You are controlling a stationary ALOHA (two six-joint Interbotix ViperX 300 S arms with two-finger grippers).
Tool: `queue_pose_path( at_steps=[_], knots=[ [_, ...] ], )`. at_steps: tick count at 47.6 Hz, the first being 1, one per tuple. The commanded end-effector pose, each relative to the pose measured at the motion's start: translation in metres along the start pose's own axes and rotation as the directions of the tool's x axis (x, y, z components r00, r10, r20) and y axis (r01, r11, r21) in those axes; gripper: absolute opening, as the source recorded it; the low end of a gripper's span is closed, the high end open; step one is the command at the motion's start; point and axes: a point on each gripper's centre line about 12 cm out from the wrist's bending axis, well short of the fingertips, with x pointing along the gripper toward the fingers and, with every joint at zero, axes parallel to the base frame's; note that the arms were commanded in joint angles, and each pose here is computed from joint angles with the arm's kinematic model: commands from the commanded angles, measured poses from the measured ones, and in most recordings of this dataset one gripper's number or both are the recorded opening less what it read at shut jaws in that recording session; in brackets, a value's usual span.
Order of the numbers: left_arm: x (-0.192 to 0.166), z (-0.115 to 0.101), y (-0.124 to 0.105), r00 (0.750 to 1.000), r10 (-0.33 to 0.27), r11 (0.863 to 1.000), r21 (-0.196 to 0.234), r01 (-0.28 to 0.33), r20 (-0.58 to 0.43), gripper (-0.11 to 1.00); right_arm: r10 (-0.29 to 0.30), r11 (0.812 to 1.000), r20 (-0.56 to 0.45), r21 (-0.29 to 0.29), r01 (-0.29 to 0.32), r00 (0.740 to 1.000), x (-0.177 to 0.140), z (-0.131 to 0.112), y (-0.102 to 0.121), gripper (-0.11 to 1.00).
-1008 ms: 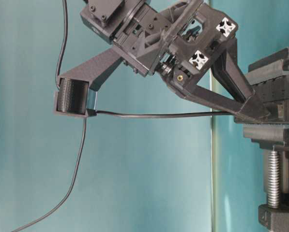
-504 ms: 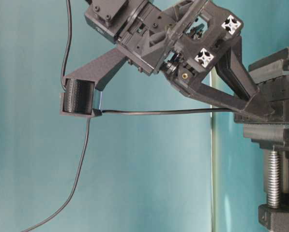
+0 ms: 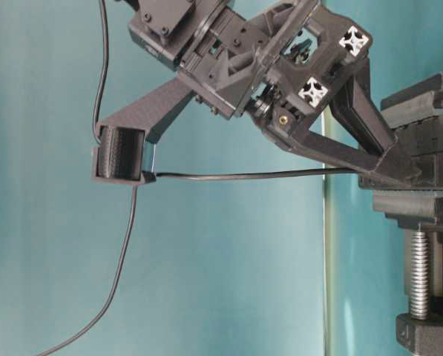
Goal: Insert the USB into the front port of the fixed hub.
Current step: 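Push the plug into the front hub port with the right gripper, then open the right gripper and release the inserted plug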
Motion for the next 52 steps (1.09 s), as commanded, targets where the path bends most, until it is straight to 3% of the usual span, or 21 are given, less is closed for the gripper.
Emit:
queue_pose_path(
  at_steps=[1, 14, 31, 52],
  knots=[
    [0.001, 0.006, 0.0, 1.0, 0.0, 1.0, 0.003, 0.0, 0.015, 0.0, 0.013, 1.0, 0.006, -0.005, -0.013, 1.0, -0.002, 0.004, 0.008, 0.07],
    [0.0, 0.005, 0.0, 1.0, 0.0, 1.0, 0.003, 0.0, 0.014, 0.0, 0.014, 1.0, 0.032, 0.0, -0.014, 0.999, -0.005, 0.013, 0.008, 0.19],
    [-0.001, 0.006, 0.0, 1.0, -0.002, 1.0, 0.003, 0.002, 0.018, 0.0, 0.005, 1.0, 0.08, 0.018, -0.006, 0.997, -0.015, 0.03, 0.001, 0.68],
    [-0.002, 0.005, 0.0, 1.0, -0.002, 1.0, 0.003, 0.002, 0.023, 0.0, 0.005, 1.0, 0.158, 0.026, -0.009, 0.987, -0.033, 0.027, -0.002, 0.7]
  ],
)
